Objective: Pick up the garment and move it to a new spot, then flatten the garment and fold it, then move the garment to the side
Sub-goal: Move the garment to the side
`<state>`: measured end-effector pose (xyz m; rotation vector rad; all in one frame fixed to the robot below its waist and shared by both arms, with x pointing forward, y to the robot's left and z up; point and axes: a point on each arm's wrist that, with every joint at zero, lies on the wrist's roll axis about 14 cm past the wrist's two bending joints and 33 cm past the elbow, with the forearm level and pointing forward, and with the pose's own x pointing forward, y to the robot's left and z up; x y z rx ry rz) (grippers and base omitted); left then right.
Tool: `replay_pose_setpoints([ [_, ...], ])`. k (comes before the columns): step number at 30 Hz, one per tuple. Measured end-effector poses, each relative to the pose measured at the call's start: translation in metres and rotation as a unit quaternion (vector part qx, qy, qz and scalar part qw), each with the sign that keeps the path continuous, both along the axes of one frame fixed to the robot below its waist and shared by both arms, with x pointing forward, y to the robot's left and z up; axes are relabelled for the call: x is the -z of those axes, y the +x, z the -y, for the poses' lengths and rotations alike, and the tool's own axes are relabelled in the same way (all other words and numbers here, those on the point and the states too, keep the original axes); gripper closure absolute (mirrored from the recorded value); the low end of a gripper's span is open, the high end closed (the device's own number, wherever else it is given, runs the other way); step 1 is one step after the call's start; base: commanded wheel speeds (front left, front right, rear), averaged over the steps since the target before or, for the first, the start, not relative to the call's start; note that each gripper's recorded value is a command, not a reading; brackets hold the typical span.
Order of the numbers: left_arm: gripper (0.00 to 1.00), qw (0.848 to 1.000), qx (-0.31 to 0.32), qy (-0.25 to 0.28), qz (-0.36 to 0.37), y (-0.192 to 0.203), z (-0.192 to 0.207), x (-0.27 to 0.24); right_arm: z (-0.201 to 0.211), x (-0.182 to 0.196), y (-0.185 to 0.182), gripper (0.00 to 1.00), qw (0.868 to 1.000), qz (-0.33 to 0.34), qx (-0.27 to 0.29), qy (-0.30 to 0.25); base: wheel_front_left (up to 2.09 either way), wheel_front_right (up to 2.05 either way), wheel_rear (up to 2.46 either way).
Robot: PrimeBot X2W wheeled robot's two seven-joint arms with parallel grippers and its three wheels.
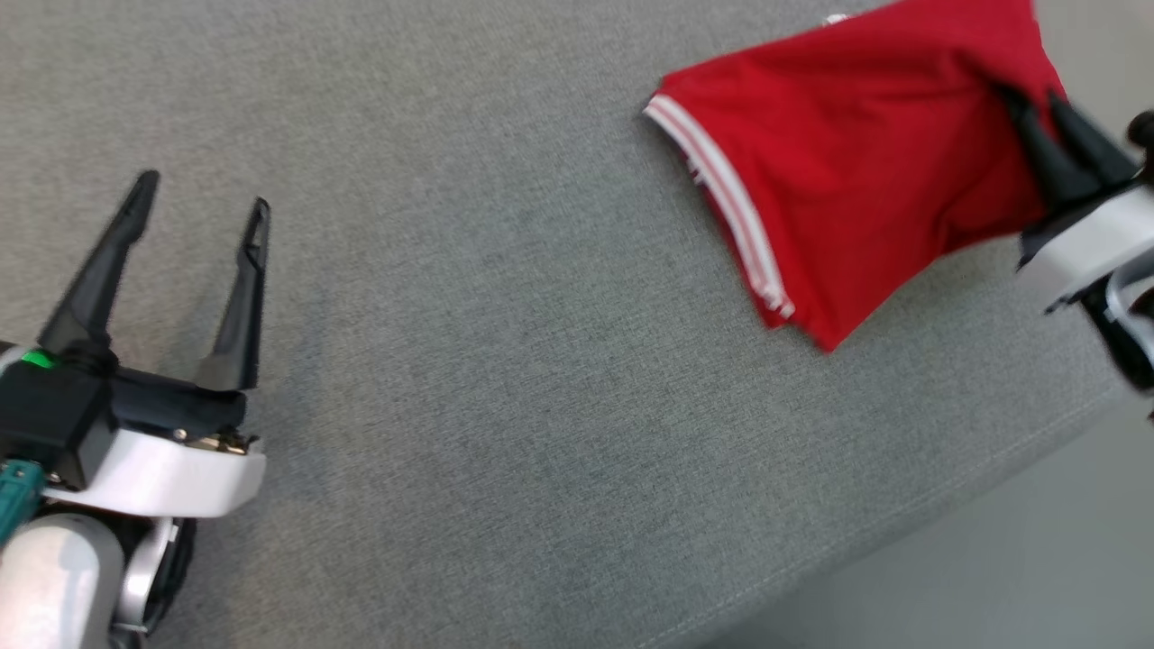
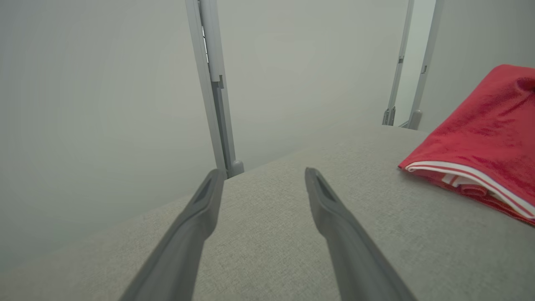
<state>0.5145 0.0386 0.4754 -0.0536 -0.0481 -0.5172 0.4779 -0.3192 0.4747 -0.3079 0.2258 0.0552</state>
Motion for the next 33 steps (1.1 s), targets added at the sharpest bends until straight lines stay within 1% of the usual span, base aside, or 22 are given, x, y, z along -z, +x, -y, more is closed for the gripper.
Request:
replay_pose_setpoints([
  [6, 0.0, 1.0, 0.025, 0.013, -0.01, 0.016, 0.01, 0.019, 0.05, -0.016, 0.019, 1.0, 0.998, 0.015, 0.054, -0.033, 0.0, 0.0, 0.0],
  [8, 0.0, 0.999, 0.033, 0.015, -0.013, 0.022, 0.014, 0.028, 0.075, -0.017, 0.023, 1.0, 0.995, 0.009, 0.079, -0.054, 0.0, 0.0, 0.0],
  [10, 0.0, 0.999, 0.038, 0.014, -0.015, 0.026, 0.016, 0.033, 0.089, -0.015, 0.024, 1.0, 0.993, 0.002, 0.094, -0.067, 0.0, 0.0, 0.0],
  [12, 0.0, 0.999, 0.039, 0.014, -0.017, 0.027, 0.016, 0.036, 0.094, -0.013, 0.025, 1.0, 0.992, -0.003, 0.098, -0.074, 0.0, 0.0, 0.0],
  [14, 0.0, 0.999, 0.04, 0.016, -0.019, 0.029, 0.016, 0.042, 0.099, -0.002, 0.025, 1.0, 0.991, -0.021, 0.103, -0.082, 0.0, 0.0, 0.0],
  [15, 0.0, 0.999, 0.04, 0.016, -0.022, 0.029, 0.016, 0.045, 0.1, 0.005, 0.024, 0.6, 0.991, -0.029, 0.105, -0.083, 0.0, 0.0, 0.0],
  [16, 0.0, 0.999, 0.04, 0.017, -0.025, 0.029, 0.016, 0.047, 0.101, 0.011, 0.024, 0.0, 0.99, -0.034, 0.111, -0.079, 0.0, 0.0, 0.0],
  [19, 0.0, 0.999, 0.039, 0.018, -0.028, 0.03, 0.014, 0.05, 0.12, 0.011, 0.023, 0.0, 0.985, -0.03, 0.153, -0.071, 0.0, 0.0, 0.0],
  [22, 0.0, 0.999, 0.037, 0.017, -0.026, 0.03, 0.014, 0.048, 0.117, 0.006, 0.029, 0.0, 0.985, -0.009, 0.162, -0.055, 0.0, 0.0, 0.0],
  [24, 0.0, 0.999, 0.034, 0.016, -0.022, 0.031, 0.013, 0.045, 0.114, -0.005, 0.031, 0.0, 0.985, 0.02, 0.168, -0.039, 0.0, 0.0, 0.0],
  [25, 0.0, 0.999, 0.033, 0.014, -0.02, 0.03, 0.013, 0.043, 0.111, -0.01, 0.031, 0.0, 0.985, 0.035, 0.169, -0.03, 0.0, 0.0, 0.0],
  [26, 0.0, 0.999, 0.028, 0.011, -0.018, 0.029, 0.012, 0.038, 0.103, -0.016, 0.028, 0.0, 0.983, 0.062, 0.174, -0.006, 0.0, 0.0, 0.0],
  [29, 0.0, 1.0, 0.015, 0.002, -0.012, 0.026, 0.008, 0.028, 0.087, -0.024, 0.02, 0.0, 0.98, 0.094, 0.173, 0.023, 0.0, 0.0, 0.0],
  [30, 0.0, 1.0, 0.005, -0.003, -0.015, 0.022, 0.005, 0.023, 0.077, -0.031, 0.014, 0.0, 0.978, 0.116, 0.171, 0.041, 0.0, 0.0, 0.0],
  [33, 0.0, 1.0, -0.019, -0.009, -0.011, 0.016, -0.005, 0.013, 0.053, -0.032, 0.007, 0.0, 0.976, 0.133, 0.157, 0.066, 0.0, 0.0, 0.0],
])
